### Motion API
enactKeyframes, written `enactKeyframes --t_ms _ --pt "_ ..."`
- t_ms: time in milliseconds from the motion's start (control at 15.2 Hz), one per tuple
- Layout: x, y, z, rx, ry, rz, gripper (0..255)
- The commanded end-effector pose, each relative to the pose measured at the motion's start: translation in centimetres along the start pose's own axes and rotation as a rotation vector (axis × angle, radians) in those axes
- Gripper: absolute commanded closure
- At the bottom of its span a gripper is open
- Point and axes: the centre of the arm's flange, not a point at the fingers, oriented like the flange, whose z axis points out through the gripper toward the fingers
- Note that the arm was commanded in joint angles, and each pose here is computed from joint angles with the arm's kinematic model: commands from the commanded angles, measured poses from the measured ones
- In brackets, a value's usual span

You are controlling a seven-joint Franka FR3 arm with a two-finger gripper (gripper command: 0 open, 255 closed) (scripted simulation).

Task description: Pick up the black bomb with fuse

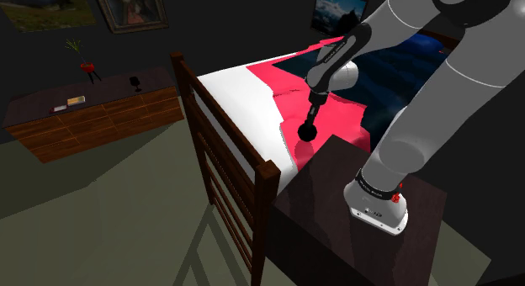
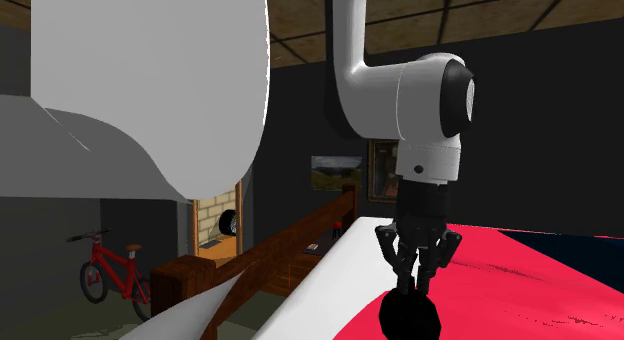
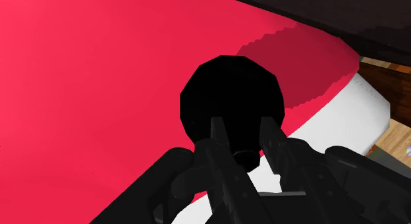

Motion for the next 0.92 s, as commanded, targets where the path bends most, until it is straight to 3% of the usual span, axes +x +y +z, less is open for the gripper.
enactKeyframes --t_ms 0,396,858 --pt "0.0 0.0 0.0 0.000 -0.001 0.000 255" --pt "0.0 0.0 0.0 0.000 -0.001 0.000 255" --pt "0.0 -0.3 -3.6 0.000 -0.001 0.000 255"
